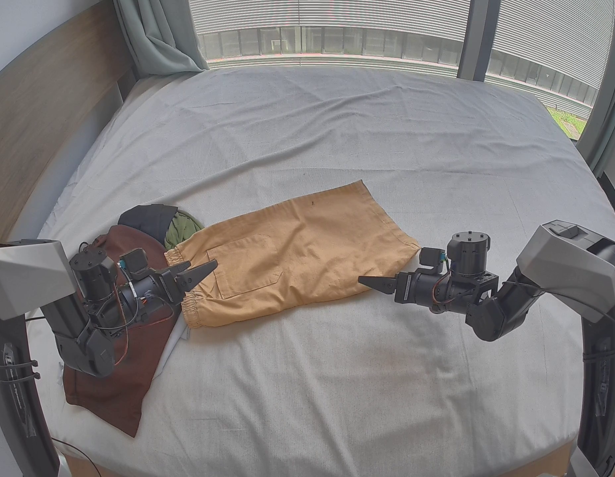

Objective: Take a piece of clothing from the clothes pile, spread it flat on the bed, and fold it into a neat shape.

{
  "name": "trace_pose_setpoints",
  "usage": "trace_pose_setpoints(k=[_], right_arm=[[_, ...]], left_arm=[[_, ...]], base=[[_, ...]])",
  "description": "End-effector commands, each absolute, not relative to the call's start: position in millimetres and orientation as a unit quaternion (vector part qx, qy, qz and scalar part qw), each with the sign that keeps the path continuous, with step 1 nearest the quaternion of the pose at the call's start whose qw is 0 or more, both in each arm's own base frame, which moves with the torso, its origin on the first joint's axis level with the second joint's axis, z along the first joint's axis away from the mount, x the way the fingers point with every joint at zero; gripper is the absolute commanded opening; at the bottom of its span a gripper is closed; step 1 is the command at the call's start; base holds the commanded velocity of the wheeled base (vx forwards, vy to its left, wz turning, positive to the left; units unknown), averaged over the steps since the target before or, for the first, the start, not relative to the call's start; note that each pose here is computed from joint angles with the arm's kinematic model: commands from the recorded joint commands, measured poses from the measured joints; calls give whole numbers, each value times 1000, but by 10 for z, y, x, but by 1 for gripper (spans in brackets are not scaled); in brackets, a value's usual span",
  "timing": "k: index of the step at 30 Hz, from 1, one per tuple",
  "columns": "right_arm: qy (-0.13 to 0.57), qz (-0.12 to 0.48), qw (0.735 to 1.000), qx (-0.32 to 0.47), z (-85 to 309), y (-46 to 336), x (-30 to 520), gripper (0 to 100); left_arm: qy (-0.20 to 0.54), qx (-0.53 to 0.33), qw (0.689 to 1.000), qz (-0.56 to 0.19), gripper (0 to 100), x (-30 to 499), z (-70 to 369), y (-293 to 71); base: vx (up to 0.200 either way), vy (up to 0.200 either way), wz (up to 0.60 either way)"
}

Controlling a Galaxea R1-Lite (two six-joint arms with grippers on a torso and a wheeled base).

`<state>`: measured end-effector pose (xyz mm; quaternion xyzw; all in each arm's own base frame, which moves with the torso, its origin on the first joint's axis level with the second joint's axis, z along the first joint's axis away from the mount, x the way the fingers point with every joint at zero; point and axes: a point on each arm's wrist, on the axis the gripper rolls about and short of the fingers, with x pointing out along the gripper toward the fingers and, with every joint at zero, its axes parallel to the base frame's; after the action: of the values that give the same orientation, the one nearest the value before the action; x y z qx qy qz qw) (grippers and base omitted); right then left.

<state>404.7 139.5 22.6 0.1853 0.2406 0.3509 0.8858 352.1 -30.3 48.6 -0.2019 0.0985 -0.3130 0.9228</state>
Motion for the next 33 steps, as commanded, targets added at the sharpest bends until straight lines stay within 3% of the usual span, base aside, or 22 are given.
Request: trace_pose_setpoints(k=[1, 15, 27, 33], right_arm=[[253, 347, 884, 186, 109, 1399, 4054, 100], [267, 335, 884, 185, -153, 1438, 4147, 100], [248, 329, 893, 179, -330, 1671, 4333, 100], [239, 330, 886, 220, -300, 1918, 4404, 100]], left_arm=[[101, -203, 922, -313, 100, 3523, 472, -304], [100, -203, 923, -311, 100, 3527, 469, -293], [102, -203, 923, -311, 100, 3536, 452, -293], [101, -203, 923, -310, 100, 3540, 455, -282]], base=[[0, 0, 0], [0, 0, 0], [0, 0, 0], [0, 0, 0]])
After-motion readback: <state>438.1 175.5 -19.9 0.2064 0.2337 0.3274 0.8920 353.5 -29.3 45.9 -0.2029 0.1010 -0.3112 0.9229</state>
